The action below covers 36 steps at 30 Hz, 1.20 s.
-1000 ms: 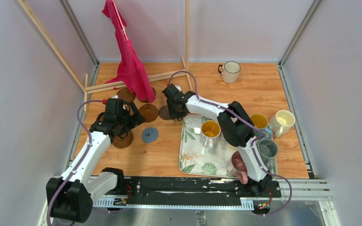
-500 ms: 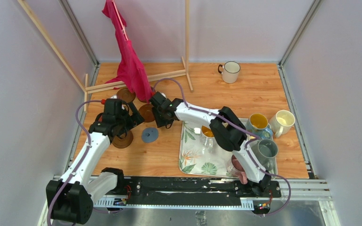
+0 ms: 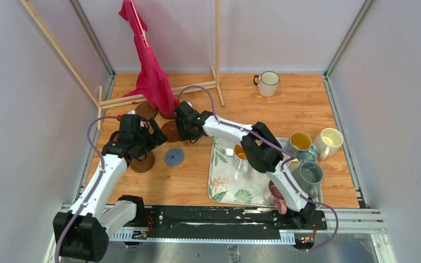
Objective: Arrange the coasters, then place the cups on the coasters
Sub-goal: Move the coaster to the center of the board.
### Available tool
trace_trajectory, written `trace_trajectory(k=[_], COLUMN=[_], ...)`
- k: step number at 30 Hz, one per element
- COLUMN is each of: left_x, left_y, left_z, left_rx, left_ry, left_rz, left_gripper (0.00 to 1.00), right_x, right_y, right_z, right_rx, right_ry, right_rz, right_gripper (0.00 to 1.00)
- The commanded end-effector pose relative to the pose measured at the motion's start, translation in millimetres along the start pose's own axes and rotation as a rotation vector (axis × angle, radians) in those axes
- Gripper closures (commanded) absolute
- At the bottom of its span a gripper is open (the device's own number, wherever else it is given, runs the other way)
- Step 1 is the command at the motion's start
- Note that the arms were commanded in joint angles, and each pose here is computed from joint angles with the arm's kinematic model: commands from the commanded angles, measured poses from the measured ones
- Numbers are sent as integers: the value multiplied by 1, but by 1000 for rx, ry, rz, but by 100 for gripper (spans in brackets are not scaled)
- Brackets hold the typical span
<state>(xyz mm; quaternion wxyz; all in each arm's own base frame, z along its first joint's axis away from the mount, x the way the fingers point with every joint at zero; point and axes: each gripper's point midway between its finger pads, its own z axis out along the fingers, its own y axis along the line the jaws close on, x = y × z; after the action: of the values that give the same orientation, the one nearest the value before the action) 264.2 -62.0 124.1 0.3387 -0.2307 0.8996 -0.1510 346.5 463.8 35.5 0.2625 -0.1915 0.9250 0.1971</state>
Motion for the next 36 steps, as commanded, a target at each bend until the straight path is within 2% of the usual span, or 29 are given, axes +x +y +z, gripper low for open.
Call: trace_trajectory(k=[1, 10, 17, 26, 36], left_x=[-7, -5, -6, -12, -6], left_y=[-5, -4, -7, -16, -27], left_z=[-7, -6, -9, -18, -20], left_rx=[23, 21, 39, 81, 155], left_ry=[-15, -10, -13, -32, 2], left_rz=[9, 6, 22, 68, 100], left_gripper=[0, 0, 0, 0, 0], right_x=[13, 12, -9, -47, -58], right_y=[-53, -72, -50, -22, -36], right_z=[8, -6, -23, -76, -132], right_rx=[131, 165, 79, -26, 34], right_ry=[38, 27, -8, -88, -168], right_rz=[29, 73, 55, 20, -3], right_gripper=[62, 63, 63, 58, 48])
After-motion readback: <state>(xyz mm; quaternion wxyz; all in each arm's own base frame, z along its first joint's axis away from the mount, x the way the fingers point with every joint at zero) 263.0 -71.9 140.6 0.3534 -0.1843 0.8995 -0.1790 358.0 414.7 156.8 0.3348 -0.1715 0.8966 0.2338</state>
